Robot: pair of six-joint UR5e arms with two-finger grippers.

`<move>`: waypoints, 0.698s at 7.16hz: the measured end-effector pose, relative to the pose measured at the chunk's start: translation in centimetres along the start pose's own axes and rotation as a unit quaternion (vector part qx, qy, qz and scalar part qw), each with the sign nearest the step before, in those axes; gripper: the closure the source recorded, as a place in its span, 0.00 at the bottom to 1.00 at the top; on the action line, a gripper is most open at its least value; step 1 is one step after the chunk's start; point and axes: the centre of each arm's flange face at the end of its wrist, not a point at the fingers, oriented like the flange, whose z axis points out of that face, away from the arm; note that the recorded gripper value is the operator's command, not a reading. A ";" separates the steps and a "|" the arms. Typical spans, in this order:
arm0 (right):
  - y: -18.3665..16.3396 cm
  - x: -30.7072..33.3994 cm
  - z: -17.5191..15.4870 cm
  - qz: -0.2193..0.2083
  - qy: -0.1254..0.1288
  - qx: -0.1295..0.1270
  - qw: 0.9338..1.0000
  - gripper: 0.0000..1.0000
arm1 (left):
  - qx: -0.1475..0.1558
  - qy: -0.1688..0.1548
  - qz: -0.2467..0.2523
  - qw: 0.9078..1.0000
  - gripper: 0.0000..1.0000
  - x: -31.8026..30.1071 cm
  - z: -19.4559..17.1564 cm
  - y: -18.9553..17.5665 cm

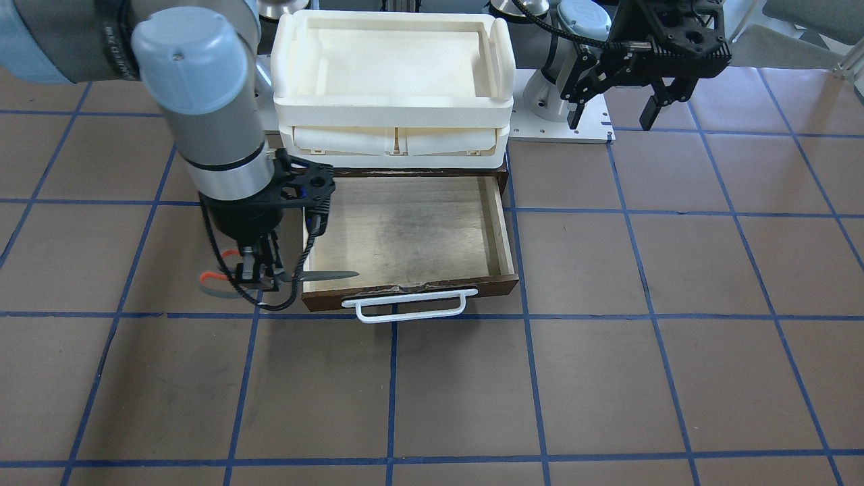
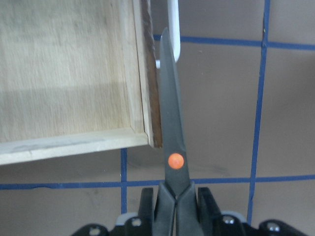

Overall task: Put scissors in drawer and close it
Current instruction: 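Lift the scissors with the right gripper and carry them over the drawer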

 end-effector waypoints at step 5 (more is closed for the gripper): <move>-8.3 -3.8 2.5 0.019 -0.027 0.011 0.999 0.91 | 0.000 0.000 0.000 1.000 0.00 0.0 -0.1 0.0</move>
